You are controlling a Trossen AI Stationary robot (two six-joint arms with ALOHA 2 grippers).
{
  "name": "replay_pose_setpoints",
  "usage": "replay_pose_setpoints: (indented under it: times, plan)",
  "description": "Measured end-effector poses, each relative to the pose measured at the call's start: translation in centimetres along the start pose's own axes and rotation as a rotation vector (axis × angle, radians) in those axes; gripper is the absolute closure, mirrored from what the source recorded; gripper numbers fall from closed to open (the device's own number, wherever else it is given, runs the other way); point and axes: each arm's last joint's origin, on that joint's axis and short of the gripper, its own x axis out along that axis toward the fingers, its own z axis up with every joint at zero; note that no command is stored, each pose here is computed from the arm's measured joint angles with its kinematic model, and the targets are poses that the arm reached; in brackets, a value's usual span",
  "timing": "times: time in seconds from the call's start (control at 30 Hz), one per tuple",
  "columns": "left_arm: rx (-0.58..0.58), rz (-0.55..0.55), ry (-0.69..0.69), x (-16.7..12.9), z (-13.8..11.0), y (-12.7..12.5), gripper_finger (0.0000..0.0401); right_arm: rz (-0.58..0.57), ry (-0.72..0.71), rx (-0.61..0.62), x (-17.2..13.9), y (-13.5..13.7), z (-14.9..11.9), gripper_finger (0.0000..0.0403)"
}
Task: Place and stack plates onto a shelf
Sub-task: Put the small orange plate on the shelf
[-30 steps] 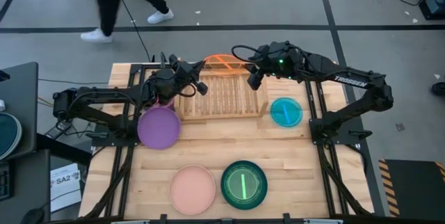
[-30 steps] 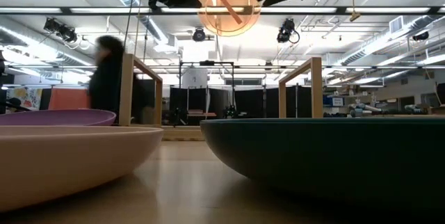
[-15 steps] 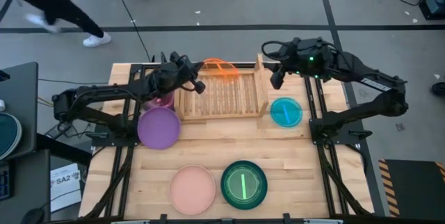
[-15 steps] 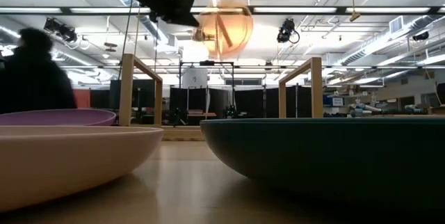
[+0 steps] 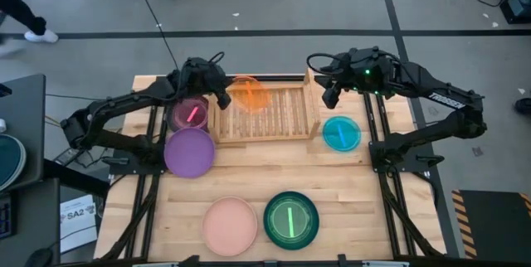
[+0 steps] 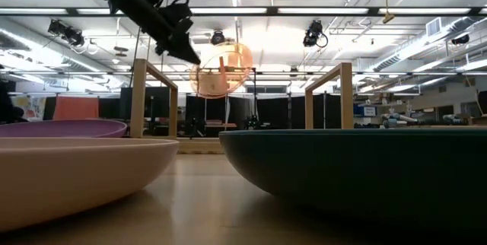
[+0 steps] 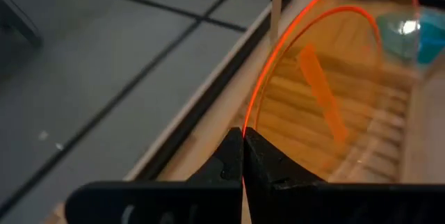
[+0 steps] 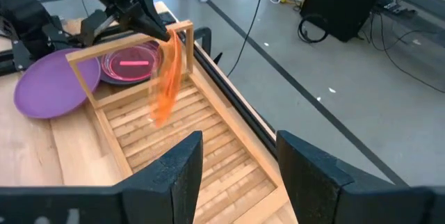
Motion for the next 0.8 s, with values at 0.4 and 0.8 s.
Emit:
replay_pose_setpoints:
  times: [0.4,0.8]
  plan:
    - [-0.025,-0.085,0.131,1.3,-1.7,0.5,0.04,-0.005,0.049,-0.016,1.8,0.6,-0.1,0.0214]
    - [-0.012,-0.112,0.17,3.4,-2.0,-0.1,0.0397,-0.005,0.054,-0.018,2.0,0.6,-0.1,0.0214]
